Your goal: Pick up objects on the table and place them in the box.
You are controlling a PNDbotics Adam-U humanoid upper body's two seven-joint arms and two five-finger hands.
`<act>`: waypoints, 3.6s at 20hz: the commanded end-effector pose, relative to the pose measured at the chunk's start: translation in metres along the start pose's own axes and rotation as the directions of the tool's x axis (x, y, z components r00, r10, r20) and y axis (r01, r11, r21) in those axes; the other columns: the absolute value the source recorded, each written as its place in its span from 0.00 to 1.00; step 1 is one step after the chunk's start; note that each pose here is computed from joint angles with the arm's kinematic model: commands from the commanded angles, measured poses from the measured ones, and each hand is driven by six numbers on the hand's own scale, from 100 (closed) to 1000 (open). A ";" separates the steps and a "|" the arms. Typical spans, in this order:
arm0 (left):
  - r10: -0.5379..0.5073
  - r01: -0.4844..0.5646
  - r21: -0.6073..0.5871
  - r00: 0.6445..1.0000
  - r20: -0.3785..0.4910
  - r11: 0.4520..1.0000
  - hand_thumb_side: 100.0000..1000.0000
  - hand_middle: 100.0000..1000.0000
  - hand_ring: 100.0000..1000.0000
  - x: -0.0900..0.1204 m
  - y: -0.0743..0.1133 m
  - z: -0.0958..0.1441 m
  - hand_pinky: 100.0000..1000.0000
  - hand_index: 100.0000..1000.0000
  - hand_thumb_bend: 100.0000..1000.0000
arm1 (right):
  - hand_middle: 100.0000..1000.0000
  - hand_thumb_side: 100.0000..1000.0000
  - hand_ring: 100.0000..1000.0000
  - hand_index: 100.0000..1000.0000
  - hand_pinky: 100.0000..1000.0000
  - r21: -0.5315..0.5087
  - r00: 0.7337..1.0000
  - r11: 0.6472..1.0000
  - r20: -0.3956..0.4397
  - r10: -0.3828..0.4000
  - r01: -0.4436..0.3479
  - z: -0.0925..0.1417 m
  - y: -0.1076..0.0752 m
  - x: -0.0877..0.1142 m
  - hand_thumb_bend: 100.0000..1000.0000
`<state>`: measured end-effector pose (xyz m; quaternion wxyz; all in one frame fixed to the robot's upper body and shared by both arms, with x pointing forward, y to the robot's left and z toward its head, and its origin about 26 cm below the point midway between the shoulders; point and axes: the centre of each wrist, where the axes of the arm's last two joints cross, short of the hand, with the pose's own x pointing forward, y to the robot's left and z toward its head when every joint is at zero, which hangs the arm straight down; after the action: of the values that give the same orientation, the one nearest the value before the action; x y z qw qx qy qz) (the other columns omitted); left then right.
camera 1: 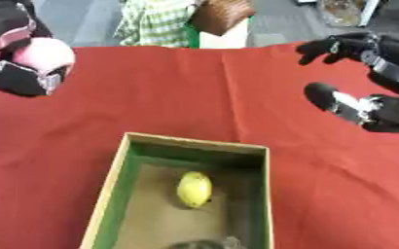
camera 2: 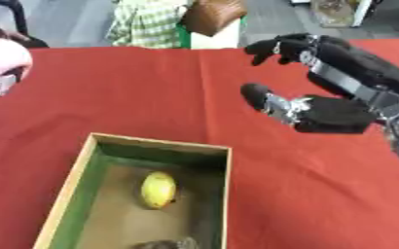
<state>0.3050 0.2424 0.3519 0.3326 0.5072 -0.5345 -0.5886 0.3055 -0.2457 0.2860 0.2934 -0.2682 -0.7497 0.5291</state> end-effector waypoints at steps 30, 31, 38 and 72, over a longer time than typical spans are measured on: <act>0.037 -0.010 -0.053 0.836 0.547 0.999 0.22 0.23 0.21 0.085 -0.027 -0.009 0.00 0.26 0.00 | 0.66 1.00 0.83 0.86 0.77 -0.505 0.938 0.845 -0.175 -0.300 0.176 0.031 -0.007 -0.024 0.00; 0.050 -0.014 -0.068 0.833 0.551 0.998 0.22 0.23 0.21 0.087 -0.029 -0.009 0.00 0.28 0.00 | 0.66 1.00 0.83 0.86 0.77 -0.509 0.937 0.842 -0.174 -0.302 0.177 0.031 -0.007 -0.024 0.00; 0.232 -0.103 -0.259 0.809 0.540 0.960 0.20 0.28 0.26 0.101 -0.051 -0.009 0.04 0.38 0.00 | 0.66 1.00 0.83 0.86 0.78 -0.529 0.935 0.828 -0.165 -0.315 0.185 0.031 -0.008 -0.024 0.00; 0.039 0.174 -0.305 0.811 0.584 0.936 0.94 0.81 0.76 0.123 -0.076 -0.005 0.45 0.98 0.61 | 0.65 1.00 0.83 0.86 0.78 -0.560 0.922 0.803 -0.167 -0.348 0.202 0.033 -0.007 -0.026 0.00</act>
<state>0.2901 0.1375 0.2401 0.2257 0.2359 -0.4785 -0.8151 0.3025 -0.2852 0.2695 0.3938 -0.2870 -0.8467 0.2138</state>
